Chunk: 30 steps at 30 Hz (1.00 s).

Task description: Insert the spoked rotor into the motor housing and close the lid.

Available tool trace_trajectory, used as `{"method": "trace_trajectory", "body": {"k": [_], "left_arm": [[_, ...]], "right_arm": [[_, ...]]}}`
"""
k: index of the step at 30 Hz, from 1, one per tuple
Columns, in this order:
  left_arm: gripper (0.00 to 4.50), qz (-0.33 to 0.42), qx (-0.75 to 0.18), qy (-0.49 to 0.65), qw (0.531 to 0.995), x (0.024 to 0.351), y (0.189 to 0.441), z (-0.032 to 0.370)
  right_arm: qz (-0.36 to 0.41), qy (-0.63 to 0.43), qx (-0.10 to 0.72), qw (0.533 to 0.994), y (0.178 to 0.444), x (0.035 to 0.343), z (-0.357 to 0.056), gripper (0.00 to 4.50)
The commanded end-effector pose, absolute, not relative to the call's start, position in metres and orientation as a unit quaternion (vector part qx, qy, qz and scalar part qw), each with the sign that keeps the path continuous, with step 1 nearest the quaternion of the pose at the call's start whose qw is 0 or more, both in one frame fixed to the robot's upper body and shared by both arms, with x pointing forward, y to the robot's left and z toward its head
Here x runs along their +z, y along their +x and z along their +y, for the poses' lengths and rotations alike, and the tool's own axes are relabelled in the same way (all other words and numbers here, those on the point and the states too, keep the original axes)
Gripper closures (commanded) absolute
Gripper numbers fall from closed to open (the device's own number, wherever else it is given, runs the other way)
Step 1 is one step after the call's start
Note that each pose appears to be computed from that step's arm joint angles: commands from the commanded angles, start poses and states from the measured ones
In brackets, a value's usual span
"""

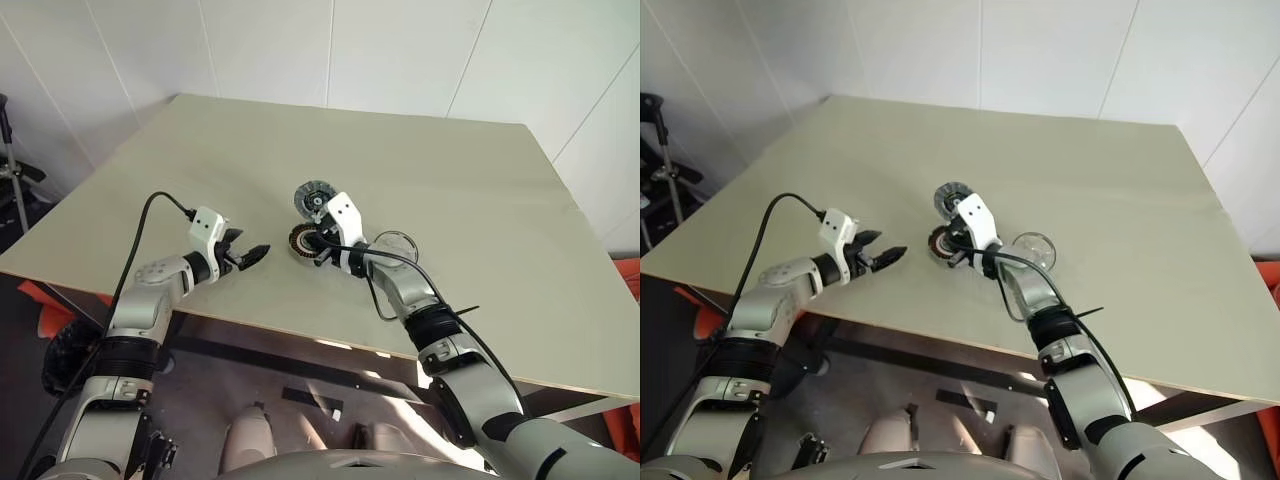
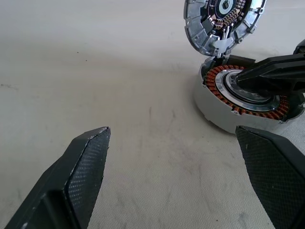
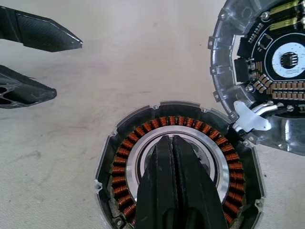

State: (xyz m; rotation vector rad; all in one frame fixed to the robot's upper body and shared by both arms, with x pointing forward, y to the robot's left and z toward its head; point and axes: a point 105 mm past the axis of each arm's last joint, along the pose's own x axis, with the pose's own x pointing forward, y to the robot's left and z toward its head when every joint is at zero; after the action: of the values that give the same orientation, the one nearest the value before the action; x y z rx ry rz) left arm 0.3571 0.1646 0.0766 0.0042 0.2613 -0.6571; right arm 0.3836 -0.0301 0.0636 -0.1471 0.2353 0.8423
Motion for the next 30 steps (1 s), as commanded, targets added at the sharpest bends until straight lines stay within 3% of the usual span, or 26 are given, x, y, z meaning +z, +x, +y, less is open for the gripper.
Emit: {"method": "trace_trajectory", "body": {"k": [1,12,24,30], "left_arm": [[0.03,0.097,-0.322,0.02,0.942,0.095,0.362,0.166],[0.03,0.099,-0.321,0.016,0.942,0.093,0.363,0.167],[0.03,0.099,-0.327,0.018,0.94,0.093,0.362,0.162],[0.03,0.101,-0.327,0.017,0.94,0.091,0.361,0.163]], "right_arm": [[0.085,-0.078,0.398,0.91,0.394,0.082,-0.033,4.49],[0.041,-0.077,0.399,0.913,0.4,0.114,-0.035,4.49],[0.111,-0.066,0.392,0.911,0.395,0.064,-0.029,4.49],[0.087,-0.067,0.383,0.917,0.404,0.079,-0.037,4.49]]}}
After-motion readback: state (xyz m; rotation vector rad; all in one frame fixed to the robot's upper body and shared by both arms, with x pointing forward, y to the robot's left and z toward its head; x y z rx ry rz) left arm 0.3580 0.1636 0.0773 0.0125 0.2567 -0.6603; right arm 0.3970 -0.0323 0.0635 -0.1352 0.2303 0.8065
